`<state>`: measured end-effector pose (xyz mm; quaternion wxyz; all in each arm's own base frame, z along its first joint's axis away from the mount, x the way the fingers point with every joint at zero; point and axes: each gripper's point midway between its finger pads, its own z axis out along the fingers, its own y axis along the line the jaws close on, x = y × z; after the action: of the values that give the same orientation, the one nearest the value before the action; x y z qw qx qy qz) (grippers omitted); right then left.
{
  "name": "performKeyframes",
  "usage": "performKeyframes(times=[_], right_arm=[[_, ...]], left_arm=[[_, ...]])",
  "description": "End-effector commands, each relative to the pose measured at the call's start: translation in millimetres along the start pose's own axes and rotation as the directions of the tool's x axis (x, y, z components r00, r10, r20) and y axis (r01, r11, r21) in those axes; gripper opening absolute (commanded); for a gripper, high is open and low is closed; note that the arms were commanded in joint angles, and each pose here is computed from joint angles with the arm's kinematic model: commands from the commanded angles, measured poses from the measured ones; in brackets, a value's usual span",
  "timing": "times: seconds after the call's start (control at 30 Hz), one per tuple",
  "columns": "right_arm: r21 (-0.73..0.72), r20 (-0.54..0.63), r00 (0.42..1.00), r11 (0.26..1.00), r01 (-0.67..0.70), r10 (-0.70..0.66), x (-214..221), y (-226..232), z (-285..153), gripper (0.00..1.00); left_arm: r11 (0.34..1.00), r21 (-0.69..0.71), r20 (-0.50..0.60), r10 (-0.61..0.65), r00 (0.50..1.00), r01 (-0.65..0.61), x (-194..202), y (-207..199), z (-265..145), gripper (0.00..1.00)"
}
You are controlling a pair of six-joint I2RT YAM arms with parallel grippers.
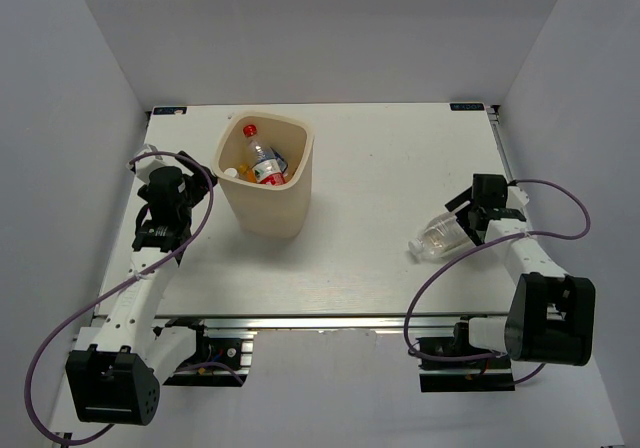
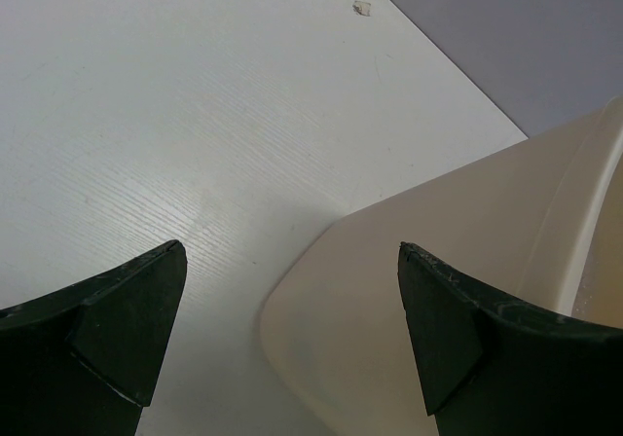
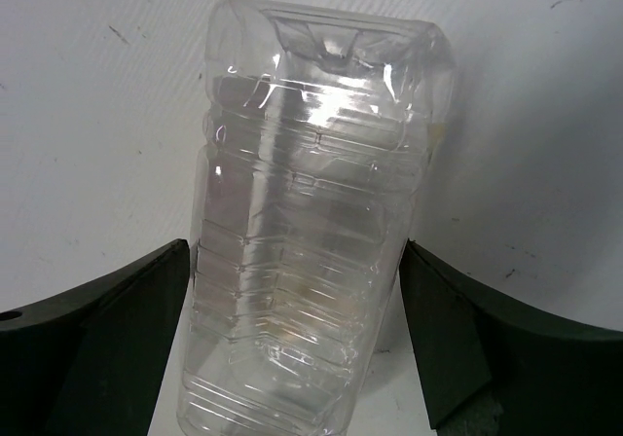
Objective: Put the plastic bottles in the bin
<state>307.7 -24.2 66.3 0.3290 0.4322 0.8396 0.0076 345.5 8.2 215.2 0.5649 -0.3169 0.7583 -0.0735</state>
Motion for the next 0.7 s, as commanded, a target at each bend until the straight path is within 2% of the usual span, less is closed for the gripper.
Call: performKeyframes(times=[0.0,0.07,0.13,0.17,0.23,0.27,0.4,0.53,0.67], right_arm=[[0.162,-0.103,0.993,0.984,0.076,-0.059,33,-43,14,0.85],[0.172,-0.1,0.992,0.981,0.088,-0.071,31,-45,14,0.81],[0.17,-0.098,0.992,0.981,0.097,-0.081,30,-45,13,0.65],[0.166,-0.093,0.992,0.981,0.101,-0.086,28,-44,12,0.53],[0.16,-0.087,0.992,0.981,0.107,-0.093,26,-43,11,0.43],[0.16,-0.087,0.991,0.98,0.118,-0.105,25,-43,10,0.33],[0.137,-0.075,0.989,0.981,0.14,-0.131,16,-37,1,0.18],[0.028,-0.019,0.987,0.986,0.162,-0.162,-6,-12,-19,0.02],[-0.151,0.057,0.978,0.966,0.209,-0.202,-27,22,-52,0.0]], left_arm=[[1.0,0.023,0.008,-0.003,1.0,0.002,-2,-3,-1,0.98],[1.0,0.025,0.01,-0.005,1.0,0.004,-3,-4,-2,0.98],[1.0,0.02,0.009,-0.005,1.0,0.005,-2,-3,-2,0.98],[1.0,0.021,0.013,-0.006,1.0,0.006,-4,-3,-2,0.98],[1.0,0.019,0.013,-0.009,1.0,0.009,-4,-3,-3,0.98],[1.0,0.021,0.016,-0.01,1.0,0.01,-5,-3,-3,0.98],[1.0,0.02,0.019,-0.012,1.0,0.012,-6,-3,-4,0.98],[1.0,0.023,0.018,-0.019,1.0,0.018,-6,-4,-4,0.98],[0.999,0.026,0.016,-0.022,1.0,0.022,-6,-5,-4,0.98]])
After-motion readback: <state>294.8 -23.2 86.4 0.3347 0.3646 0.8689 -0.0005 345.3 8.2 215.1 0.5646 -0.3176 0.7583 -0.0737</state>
